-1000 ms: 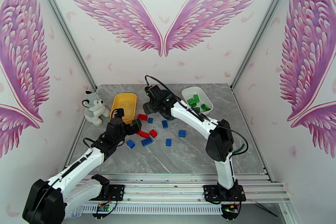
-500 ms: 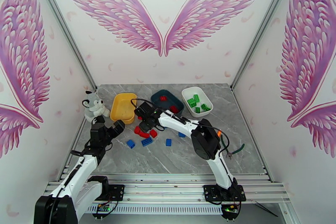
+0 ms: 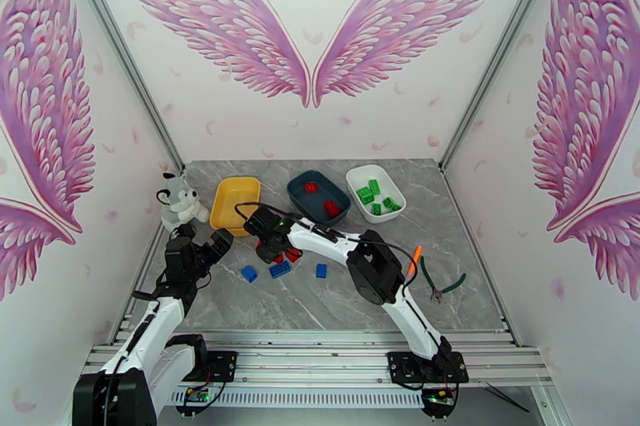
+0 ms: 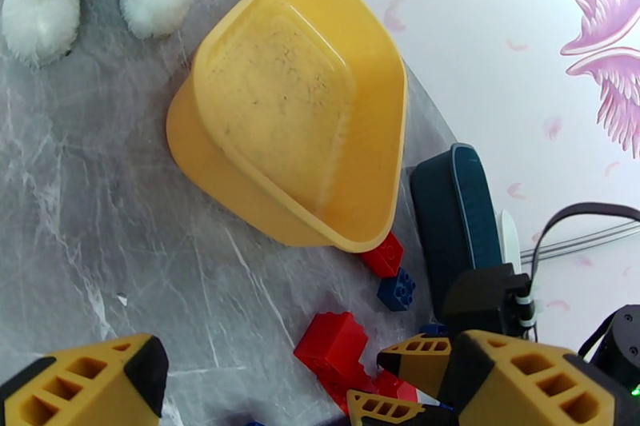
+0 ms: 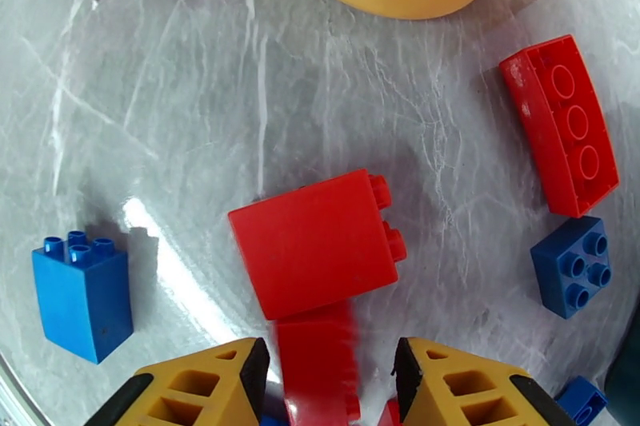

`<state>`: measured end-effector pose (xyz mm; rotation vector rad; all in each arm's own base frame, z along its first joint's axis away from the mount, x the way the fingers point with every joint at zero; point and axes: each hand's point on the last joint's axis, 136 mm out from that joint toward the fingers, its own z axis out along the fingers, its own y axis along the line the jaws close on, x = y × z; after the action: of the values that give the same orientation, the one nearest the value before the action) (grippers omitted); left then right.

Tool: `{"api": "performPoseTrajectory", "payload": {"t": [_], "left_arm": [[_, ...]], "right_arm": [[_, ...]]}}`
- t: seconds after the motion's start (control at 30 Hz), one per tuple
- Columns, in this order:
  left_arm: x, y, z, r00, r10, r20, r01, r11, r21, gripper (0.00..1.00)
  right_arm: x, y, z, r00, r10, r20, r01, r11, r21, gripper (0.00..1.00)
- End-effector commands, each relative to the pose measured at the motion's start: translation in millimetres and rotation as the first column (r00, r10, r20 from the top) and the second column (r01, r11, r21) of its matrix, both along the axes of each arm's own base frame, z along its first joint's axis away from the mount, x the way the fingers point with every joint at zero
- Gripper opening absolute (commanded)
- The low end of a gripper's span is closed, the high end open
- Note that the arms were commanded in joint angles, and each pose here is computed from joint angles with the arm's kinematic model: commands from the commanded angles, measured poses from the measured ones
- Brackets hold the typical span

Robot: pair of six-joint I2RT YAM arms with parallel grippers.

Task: Sort the legos into containers by color

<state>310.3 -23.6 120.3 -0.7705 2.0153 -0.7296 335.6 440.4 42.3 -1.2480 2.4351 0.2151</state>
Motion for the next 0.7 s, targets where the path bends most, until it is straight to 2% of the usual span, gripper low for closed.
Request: {"api": "performPoseTrajectory", "payload": {"t": [0.0,0.17,0.37,0.53,0.67], "left_arm": [[-0.4,-1.2,0.9,1.000,-0.008,0.013,0.008,1.000,-0.013,0.99],[-0.5,-1.5,0.2,1.000,-0.009,0.012,0.009,1.000,-0.015,0.99],[0.0,-1.8,0.5,1.000,-0.009,0.017,0.010,1.000,-0.019,0.99],[1.5,-5.7,1.6,0.999,-0.027,0.029,0.027,0.999,-0.018,0.99],[3.5,-14.6,4.0,0.998,-0.058,0.038,0.059,0.998,-0.003,0.99]], "right_arm": [[4.9,-6.2,-11.3,1.000,-0.007,0.016,0.008,0.998,-0.056,0.51],[5.9,-5.2,-15.9,1.000,-0.007,0.010,0.008,0.998,-0.067,0.51],[7.3,-5.1,-11.1,1.000,-0.017,0.018,0.018,0.998,-0.054,0.33],[10.4,-3.4,17.0,0.998,-0.046,0.053,0.046,0.999,0.004,0.19],[16.9,-5.2,50.8,0.992,-0.081,0.099,0.074,0.995,0.073,0.16]]}}
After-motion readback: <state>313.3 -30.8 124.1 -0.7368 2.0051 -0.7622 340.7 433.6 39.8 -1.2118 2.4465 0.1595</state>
